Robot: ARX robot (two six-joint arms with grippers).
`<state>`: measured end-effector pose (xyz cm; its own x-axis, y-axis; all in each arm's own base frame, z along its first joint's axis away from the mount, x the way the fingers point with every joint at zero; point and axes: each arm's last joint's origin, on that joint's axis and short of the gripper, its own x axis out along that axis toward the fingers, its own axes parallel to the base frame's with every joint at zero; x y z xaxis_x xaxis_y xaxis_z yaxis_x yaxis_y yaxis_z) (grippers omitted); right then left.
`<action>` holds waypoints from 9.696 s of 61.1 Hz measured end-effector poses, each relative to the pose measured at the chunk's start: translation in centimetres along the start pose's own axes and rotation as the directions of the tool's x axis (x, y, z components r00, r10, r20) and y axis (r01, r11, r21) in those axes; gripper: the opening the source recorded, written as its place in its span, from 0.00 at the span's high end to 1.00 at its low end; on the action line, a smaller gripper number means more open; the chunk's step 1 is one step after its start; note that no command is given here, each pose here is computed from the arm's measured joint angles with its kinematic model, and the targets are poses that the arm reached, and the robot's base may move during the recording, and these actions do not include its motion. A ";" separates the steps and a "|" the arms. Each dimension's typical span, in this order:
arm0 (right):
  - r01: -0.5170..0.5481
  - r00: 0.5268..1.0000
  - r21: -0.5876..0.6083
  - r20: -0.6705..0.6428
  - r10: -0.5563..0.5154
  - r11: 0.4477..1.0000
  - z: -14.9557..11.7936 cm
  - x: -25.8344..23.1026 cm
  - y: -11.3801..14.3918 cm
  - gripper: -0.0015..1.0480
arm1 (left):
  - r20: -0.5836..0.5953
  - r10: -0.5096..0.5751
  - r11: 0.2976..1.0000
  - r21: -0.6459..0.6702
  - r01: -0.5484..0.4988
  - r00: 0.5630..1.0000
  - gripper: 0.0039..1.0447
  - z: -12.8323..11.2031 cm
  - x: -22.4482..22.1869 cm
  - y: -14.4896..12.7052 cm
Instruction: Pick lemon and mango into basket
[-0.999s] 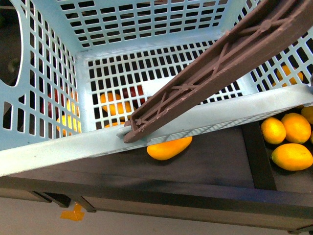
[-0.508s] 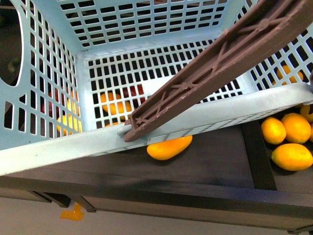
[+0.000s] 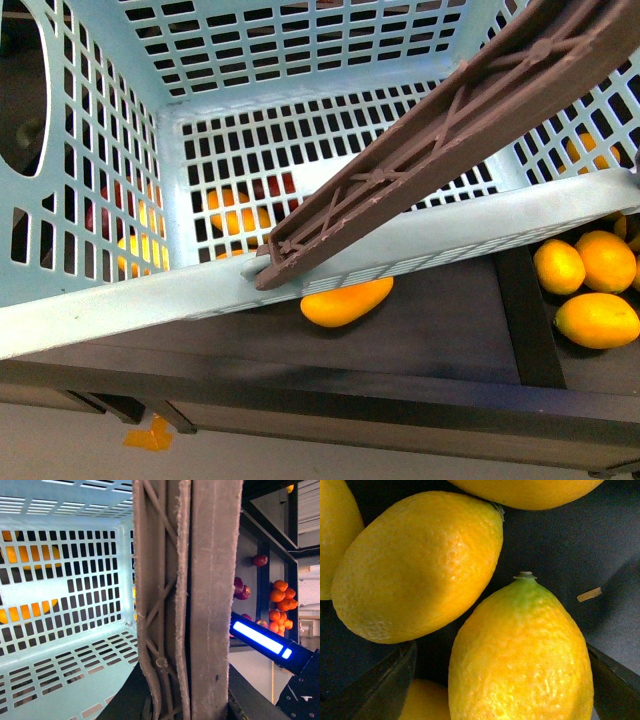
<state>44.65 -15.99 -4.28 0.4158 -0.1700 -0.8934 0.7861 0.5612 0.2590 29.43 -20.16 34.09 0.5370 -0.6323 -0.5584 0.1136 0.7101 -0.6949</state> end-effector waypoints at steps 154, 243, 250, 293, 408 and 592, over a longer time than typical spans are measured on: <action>-0.196 0.428 -0.801 0.450 0.784 0.566 -14.9 -37.6 -1.5 0.68 | -0.009 -0.002 1.000 0.003 0.002 1.000 0.82 -0.1 0.1 0.0; -0.173 0.420 -0.807 0.458 0.784 0.564 -18.6 -35.4 -9.1 0.08 | -0.013 -0.003 1.000 0.003 0.003 1.000 0.82 -0.3 0.3 -0.2; -0.173 0.420 -0.808 0.457 0.784 0.564 -18.6 -35.4 -9.1 0.08 | -0.009 0.002 1.000 0.005 -0.002 1.000 0.82 -0.2 0.3 -0.1; -0.168 0.894 -0.478 0.294 0.337 0.862 -15.1 -33.1 -7.7 0.08 | 0.010 0.016 1.000 0.014 -0.017 1.000 0.82 0.2 0.1 0.3; 0.088 0.996 0.149 -0.005 -0.088 0.985 -3.2 -0.8 5.1 0.10 | -0.005 0.004 1.000 0.006 -0.004 1.000 0.82 0.0 0.2 0.1; -0.195 0.425 -0.804 0.447 0.787 0.562 -15.7 -38.6 -2.5 0.74 | -0.007 0.007 1.000 -0.003 -0.007 1.000 0.82 0.0 0.3 0.1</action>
<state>19.41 1.88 23.81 0.9999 0.0072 -0.0119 -0.0069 0.9997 0.0252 29.56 -20.24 33.83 0.5317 -0.6293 -0.5668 0.1069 0.7138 -0.6922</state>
